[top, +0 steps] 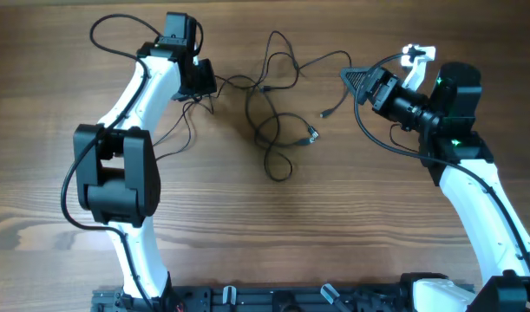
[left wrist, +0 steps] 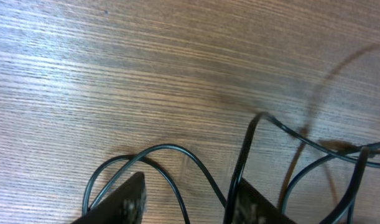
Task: Untangle cables
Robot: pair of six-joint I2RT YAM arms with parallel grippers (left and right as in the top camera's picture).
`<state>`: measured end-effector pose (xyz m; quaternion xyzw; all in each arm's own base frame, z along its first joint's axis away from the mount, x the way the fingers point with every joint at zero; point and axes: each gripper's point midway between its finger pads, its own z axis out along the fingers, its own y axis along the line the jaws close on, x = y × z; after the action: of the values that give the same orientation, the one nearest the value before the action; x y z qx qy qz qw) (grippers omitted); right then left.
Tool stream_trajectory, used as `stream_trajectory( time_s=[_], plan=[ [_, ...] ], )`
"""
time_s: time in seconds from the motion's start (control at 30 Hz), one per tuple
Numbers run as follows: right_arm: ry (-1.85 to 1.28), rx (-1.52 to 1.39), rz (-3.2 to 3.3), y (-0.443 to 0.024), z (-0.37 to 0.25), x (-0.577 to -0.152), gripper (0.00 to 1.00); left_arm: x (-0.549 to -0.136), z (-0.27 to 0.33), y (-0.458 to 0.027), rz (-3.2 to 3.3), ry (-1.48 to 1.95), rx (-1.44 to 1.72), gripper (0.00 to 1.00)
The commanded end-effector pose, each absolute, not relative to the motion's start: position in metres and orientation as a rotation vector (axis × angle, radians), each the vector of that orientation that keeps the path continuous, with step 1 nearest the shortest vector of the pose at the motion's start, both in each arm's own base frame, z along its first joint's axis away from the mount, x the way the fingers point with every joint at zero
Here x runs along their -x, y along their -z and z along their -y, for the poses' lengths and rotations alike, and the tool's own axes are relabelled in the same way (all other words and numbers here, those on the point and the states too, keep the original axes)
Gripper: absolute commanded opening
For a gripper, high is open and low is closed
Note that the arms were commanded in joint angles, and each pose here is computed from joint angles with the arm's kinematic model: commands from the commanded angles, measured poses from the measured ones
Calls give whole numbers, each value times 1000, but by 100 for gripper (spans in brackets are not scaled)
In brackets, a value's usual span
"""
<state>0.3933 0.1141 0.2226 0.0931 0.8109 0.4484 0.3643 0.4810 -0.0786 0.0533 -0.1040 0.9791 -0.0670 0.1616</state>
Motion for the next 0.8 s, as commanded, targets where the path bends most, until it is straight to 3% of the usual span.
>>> stream_trajectory(
  time_s=[0.0,0.2,0.37,0.63,0.7,0.77],
  plan=[
    [-1161,-226,-2091,-224,-115,-391,100,-478,80,-40,-2819,163,296,41],
    [-1161,-227,-2094,-223,-115,-391,100,-475,92,-40,-2833,269,280,41],
    [-1156,-230,-2094,-223,-115,-392,100,-474,103,-40,-2836,297,253,32],
    [-1157,-230,-2094,-223,-115,-392,100,-470,111,-27,-2851,267,225,37],
    [-1156,-230,-2094,-223,-115,-392,100,-469,110,-24,-2856,265,226,25],
    [-1157,-230,-2094,-223,-115,-392,100,-471,111,-24,-2846,269,224,4]
  ],
)
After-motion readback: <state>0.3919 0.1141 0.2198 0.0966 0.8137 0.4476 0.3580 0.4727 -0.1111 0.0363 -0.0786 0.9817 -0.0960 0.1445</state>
